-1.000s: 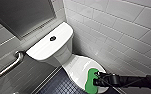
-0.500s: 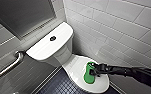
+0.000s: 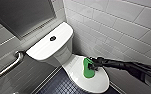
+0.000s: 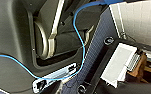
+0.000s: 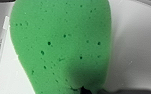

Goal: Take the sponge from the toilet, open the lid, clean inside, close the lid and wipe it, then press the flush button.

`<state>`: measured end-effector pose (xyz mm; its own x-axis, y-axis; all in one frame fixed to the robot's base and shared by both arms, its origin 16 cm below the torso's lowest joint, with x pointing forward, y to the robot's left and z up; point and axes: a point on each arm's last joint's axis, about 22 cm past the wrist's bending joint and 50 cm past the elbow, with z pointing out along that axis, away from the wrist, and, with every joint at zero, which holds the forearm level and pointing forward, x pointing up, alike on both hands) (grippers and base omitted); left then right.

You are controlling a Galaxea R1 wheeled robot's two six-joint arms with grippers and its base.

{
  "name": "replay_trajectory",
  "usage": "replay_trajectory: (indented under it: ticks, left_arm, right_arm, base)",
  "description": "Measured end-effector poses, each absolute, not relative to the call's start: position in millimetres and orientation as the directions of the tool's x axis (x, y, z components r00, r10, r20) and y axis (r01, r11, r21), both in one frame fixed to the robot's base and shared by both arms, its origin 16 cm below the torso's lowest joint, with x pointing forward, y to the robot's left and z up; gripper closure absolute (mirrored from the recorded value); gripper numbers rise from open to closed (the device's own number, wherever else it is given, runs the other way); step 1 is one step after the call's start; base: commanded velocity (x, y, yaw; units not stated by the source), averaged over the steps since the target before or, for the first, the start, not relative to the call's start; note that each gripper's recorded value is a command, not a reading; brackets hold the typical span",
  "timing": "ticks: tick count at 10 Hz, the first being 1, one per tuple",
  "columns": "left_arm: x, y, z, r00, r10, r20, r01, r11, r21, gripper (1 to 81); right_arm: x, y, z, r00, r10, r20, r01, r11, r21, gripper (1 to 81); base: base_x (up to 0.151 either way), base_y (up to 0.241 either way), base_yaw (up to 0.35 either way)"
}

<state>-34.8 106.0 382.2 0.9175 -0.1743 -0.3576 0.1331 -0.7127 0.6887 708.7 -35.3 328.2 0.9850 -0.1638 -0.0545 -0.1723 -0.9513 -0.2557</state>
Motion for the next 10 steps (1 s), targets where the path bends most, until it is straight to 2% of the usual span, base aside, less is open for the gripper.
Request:
replay_trajectory:
  ticks: [3,6,10]
  left_arm:
    - [-35,106,382,0.918,-0.175,-0.357,0.133,-0.713,0.689,1.0]
    - [-36,108,380,0.917,-0.176,-0.359,0.130,-0.717,0.685,1.0]
    - [-37,109,379,0.917,-0.176,-0.359,0.129,-0.719,0.683,1.0]
  right_arm:
    - [710,-44,321,0.982,-0.174,-0.074,-0.188,-0.934,-0.305,81.1]
    - [688,-60,315,0.988,-0.152,-0.026,-0.148,-0.882,-0.447,81.1]
    - [612,-73,318,0.998,-0.062,0.010,-0.051,-0.893,-0.447,81.1]
  base:
    - [0.000,0.000,0.000]
    - [0.000,0.000,0.000]
    - [0.000,0.000,0.000]
